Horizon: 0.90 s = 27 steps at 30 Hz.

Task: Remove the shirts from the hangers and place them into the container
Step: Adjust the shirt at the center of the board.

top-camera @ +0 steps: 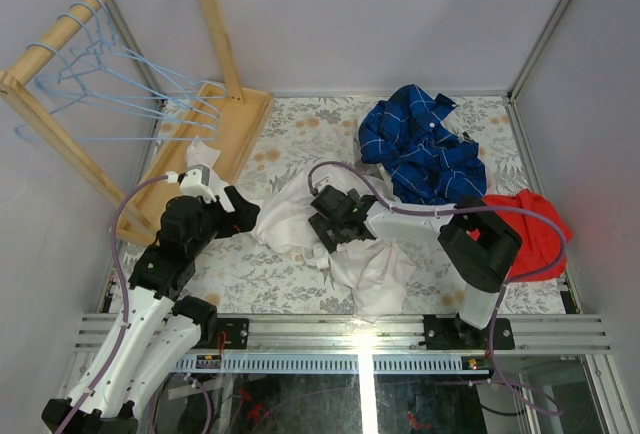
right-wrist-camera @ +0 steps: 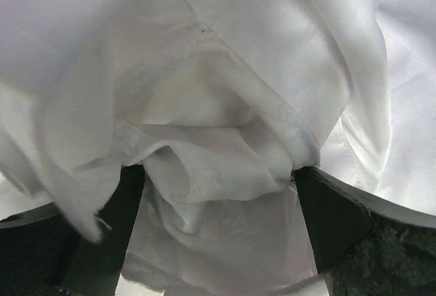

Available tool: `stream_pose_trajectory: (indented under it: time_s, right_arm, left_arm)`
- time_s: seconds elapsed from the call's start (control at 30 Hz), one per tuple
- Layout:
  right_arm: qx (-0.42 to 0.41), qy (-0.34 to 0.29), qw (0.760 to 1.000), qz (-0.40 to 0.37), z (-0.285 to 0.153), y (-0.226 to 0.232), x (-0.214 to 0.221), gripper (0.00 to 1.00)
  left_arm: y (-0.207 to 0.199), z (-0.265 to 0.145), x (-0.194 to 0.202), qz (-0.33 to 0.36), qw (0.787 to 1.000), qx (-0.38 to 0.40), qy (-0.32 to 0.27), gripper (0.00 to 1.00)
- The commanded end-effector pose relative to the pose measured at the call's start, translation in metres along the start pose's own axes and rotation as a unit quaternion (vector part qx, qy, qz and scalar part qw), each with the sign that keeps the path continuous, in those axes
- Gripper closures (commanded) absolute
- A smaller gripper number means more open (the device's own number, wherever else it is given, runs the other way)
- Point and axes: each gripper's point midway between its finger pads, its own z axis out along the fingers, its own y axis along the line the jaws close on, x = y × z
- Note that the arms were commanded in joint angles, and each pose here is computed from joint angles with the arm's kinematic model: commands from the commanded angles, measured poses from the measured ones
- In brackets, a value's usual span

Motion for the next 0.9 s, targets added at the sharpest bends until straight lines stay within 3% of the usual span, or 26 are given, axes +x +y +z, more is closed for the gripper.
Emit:
stream_pose_trajectory:
  time_s: [0.0,0.1,0.27,0.4,0.53,0.67,0.87]
  right_arm:
    - [0.016,0.008,1.0,-0.018,0.017,-0.005,0.016,0.04]
    - [-0.019,0.015,1.0,0.018,0.023,0.008,0.034,0.31]
    - [-0.072,-0.031,0.996,0.052,0.003,0.018,0.033,0.95]
    - [-0.149,-0.155,0.973,0.08,-0.056,0.024,-0.011,0.99]
    - [-0.181,-0.308,0.926,0.118,-0.14,0.004,-0.054,0.99]
    - [-0.184,-0.428,0.874,0.141,-0.214,-0.027,-0.069,1.0]
    - [-0.203,-0.528,0.812,0.145,-0.31,-0.058,-0.069,1.0]
  left_arm:
    - [-0.005,-0.002,-0.014,0.005,1.0,0.007,-0.022,0.11]
    - [-0.004,-0.002,-0.015,0.005,1.0,0.005,-0.023,0.11]
    - [-0.006,0.0,-0.014,0.007,1.0,0.009,-0.019,0.11]
    - [-0.005,0.0,-0.014,0.006,1.0,0.007,-0.018,0.1]
    - [-0.005,-0.002,-0.015,0.006,1.0,0.007,-0.022,0.1]
    - [-0.006,-0.004,-0.016,0.005,1.0,0.009,-0.028,0.11]
    - [-0.007,-0.003,-0.016,0.006,1.0,0.013,-0.027,0.11]
